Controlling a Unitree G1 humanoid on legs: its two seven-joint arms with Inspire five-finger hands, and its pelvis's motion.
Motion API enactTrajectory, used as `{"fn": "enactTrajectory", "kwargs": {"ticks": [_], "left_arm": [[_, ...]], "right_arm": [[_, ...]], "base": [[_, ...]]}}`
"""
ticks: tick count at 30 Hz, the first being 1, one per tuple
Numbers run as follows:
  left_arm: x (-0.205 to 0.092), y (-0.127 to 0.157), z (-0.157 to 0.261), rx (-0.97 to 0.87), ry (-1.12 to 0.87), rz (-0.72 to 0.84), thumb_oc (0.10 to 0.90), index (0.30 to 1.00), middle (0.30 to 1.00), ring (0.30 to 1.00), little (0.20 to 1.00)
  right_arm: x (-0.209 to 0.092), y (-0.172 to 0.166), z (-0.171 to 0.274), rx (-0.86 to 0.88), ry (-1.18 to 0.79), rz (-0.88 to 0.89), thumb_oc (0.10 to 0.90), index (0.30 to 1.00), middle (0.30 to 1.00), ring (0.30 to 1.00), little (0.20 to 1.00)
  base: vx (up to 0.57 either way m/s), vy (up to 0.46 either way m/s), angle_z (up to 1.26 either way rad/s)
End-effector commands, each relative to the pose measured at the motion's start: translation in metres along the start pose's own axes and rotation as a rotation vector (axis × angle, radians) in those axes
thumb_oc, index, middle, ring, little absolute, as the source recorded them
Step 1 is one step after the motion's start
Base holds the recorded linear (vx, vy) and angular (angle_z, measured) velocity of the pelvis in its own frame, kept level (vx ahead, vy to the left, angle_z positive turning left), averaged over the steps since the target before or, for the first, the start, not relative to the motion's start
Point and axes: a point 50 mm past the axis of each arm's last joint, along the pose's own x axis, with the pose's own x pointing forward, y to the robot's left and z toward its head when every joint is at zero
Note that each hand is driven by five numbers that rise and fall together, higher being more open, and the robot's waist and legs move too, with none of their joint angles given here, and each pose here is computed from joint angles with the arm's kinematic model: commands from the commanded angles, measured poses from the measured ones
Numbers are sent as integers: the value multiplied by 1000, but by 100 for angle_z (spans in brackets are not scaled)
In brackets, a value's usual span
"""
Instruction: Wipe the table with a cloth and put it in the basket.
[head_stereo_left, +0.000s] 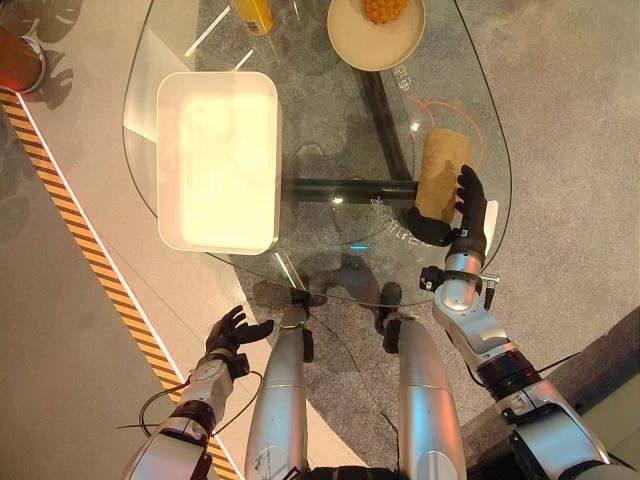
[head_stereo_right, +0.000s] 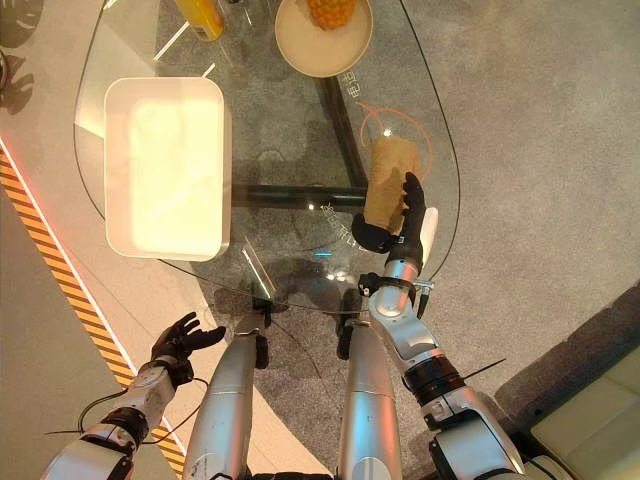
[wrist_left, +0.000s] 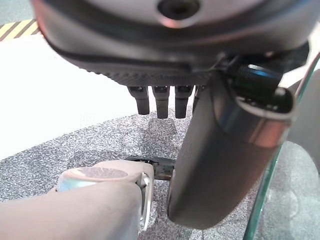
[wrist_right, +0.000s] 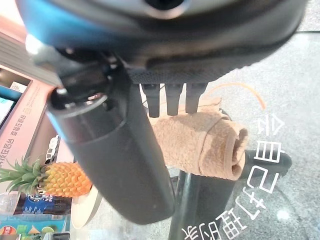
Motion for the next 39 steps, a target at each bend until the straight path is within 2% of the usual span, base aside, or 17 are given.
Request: {"fn": "enactTrajectory", "kwargs": {"ticks": [1, 22, 39], "left_arm": [[-8, 13, -27, -37, 59, 72, 800, 900, 900, 900, 900], [-4, 4, -24, 5, 81, 32, 800, 900, 900, 900, 900], [-3, -5, -21, 22, 79, 0, 800, 900, 900, 900, 900]], "right_arm": [[-4, 7, 27, 32, -134, 24, 800, 900, 900, 900, 900], [39, 0, 29, -131, -30, -141, 800, 900, 900, 900, 900], [57, -3, 31, -238, 20, -195, 800, 900, 900, 900, 900]], "base": [[0, 0, 0], [0, 0, 0], [0, 0, 0]]}}
